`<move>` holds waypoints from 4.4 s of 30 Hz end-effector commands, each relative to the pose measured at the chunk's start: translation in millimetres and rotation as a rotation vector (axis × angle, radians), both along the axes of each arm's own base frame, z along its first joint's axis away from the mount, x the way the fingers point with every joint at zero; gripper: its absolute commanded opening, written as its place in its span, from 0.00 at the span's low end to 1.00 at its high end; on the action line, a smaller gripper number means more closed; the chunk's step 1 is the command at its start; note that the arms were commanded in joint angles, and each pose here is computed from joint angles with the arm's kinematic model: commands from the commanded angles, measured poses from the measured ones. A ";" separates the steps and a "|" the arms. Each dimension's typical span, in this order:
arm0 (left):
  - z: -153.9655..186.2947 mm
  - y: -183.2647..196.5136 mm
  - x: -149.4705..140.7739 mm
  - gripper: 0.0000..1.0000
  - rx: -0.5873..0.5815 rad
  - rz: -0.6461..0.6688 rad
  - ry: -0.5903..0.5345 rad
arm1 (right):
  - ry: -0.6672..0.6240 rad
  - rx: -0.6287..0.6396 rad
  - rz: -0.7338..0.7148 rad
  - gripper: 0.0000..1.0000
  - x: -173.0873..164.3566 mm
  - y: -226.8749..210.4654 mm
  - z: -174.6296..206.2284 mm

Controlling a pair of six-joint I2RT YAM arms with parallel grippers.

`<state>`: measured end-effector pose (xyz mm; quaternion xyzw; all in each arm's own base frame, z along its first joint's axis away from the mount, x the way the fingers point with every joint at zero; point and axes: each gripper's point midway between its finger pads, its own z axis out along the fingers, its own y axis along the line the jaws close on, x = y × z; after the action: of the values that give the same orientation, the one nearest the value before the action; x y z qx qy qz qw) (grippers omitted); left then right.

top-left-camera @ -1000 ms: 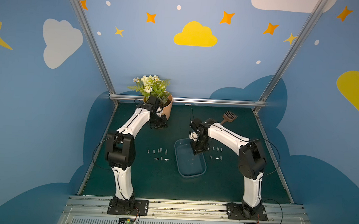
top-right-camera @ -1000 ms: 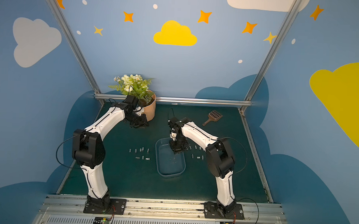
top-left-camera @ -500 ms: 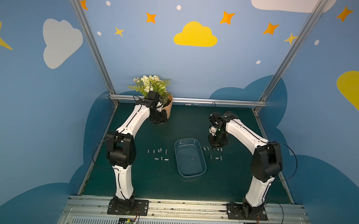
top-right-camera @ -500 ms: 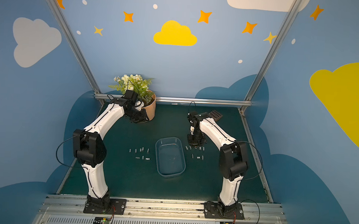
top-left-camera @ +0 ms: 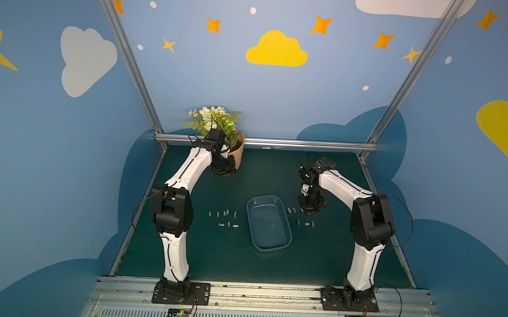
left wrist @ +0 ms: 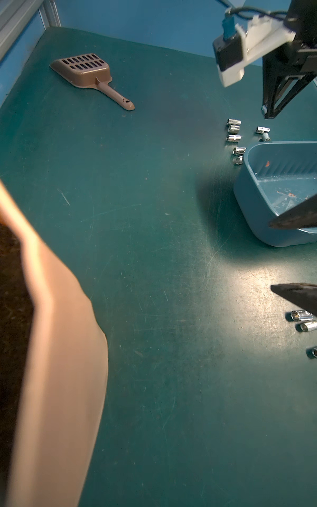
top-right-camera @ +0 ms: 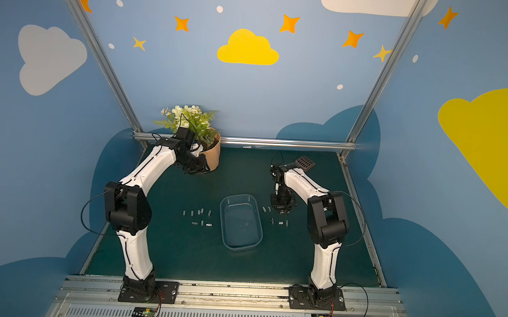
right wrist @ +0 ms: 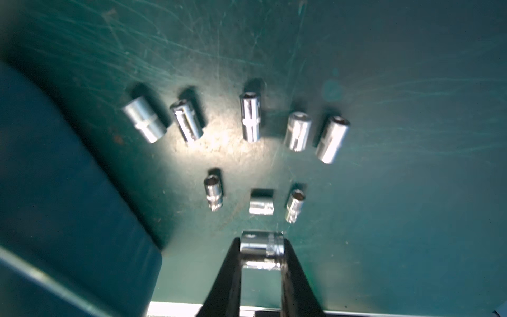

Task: Take out the socket from the storage box
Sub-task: Place the socket head at the center of the board, then reset both arms

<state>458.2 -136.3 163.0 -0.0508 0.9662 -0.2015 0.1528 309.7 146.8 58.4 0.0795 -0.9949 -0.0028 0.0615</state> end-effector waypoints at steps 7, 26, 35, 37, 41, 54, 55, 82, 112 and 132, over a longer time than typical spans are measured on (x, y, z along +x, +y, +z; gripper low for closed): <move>8.8 3.0 0.9 0.35 0.009 -0.006 -0.011 | 0.041 -0.004 -0.022 0.19 2.3 4.4 -29.2; 9.1 3.4 -1.9 0.35 0.007 -0.002 -0.007 | 0.094 -0.006 -0.023 0.22 -9.0 3.2 -53.5; 6.1 3.2 -3.7 0.35 0.002 0.003 0.005 | 0.080 -0.003 -0.020 0.29 -7.3 2.9 -46.4; 6.4 3.1 -3.8 0.35 0.000 0.004 0.004 | 0.077 -0.002 -0.016 0.29 -6.1 3.8 -44.3; 7.0 2.5 -2.6 0.35 0.000 0.003 -0.002 | 0.067 -0.006 -0.012 0.32 -4.1 2.5 -39.4; 10.8 1.9 1.4 0.35 -0.003 0.004 -0.018 | 0.028 -0.027 -0.004 0.37 1.8 -1.8 -15.9; 9.7 1.7 1.6 0.35 -0.004 0.003 -0.016 | 0.025 -0.027 -0.005 0.37 2.0 -1.9 -13.7; 40.6 68.9 -36.0 0.58 0.190 0.214 -0.558 | -0.778 0.120 0.037 0.40 57.2 -35.9 102.1; -74.1 152.2 -63.4 1.00 0.468 0.262 -0.870 | -1.393 0.038 -0.174 0.98 79.6 -142.5 37.2; -77.4 152.0 -65.1 1.00 0.459 0.254 -0.869 | -1.379 0.018 -0.176 0.98 83.7 -142.5 35.4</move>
<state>393.6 16.2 84.7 -0.0434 0.8223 0.0395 0.5661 391.5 3.7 89.1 -0.0182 -0.8176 0.0313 -0.5747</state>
